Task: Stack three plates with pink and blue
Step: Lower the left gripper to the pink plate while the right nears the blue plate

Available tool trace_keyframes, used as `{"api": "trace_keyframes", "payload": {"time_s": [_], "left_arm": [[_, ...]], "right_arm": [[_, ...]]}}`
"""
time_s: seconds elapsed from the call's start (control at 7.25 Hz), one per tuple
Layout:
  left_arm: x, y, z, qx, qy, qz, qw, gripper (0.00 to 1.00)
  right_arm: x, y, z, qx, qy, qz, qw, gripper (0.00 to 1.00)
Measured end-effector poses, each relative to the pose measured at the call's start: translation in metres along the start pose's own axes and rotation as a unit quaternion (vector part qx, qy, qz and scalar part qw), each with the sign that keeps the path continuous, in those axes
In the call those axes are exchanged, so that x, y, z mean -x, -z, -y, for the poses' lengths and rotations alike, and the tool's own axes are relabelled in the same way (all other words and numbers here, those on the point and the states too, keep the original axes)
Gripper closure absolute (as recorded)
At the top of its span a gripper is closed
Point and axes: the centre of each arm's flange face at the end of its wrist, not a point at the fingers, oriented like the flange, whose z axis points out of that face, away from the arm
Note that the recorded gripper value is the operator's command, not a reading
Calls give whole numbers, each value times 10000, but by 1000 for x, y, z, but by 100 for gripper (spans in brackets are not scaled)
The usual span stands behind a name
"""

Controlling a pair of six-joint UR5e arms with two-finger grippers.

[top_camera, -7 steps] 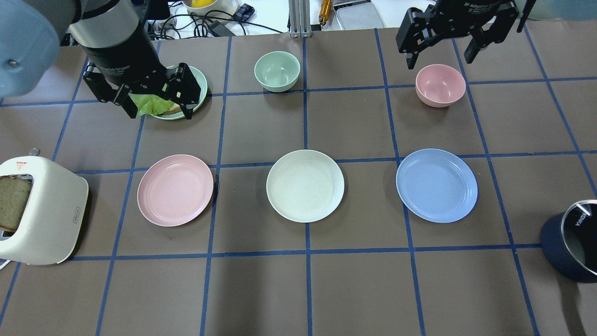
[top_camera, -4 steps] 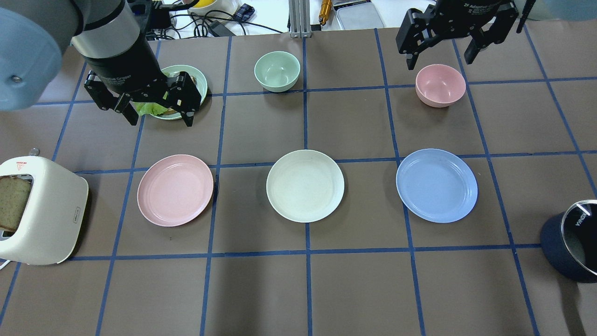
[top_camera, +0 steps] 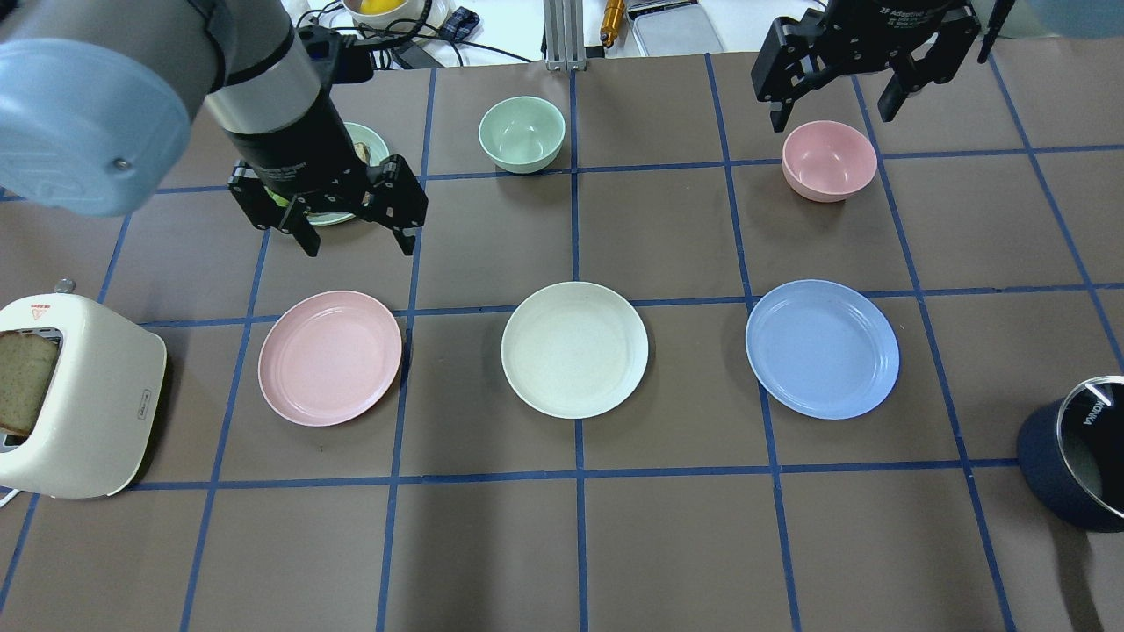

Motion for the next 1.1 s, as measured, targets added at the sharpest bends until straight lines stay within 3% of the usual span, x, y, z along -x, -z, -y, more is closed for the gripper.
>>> {"api": "trace_keyframes", "payload": {"time_s": [0.28, 0.41, 0.69, 0.97, 1.1], "left_arm": [[-3, -82, 3, -139, -88, -120, 9998, 12], [5, -118, 0, -299, -105, 150, 9994, 16], [21, -151, 0, -300, -75, 792, 9964, 38], [26, -173, 8, -137, -38, 945, 9954, 46], [28, -182, 11, -61, -8, 961, 9954, 48]], "right_arm": [[-2, -3, 2, 36, -27, 63, 10000, 0], [-5, -5, 2, 87, -57, 73, 9999, 0], [-27, -19, 6, 276, -153, 142, 9994, 0], [-38, -72, 4, 538, -150, 252, 9981, 0], [-43, -101, 3, 535, -128, 253, 9982, 0]]}}
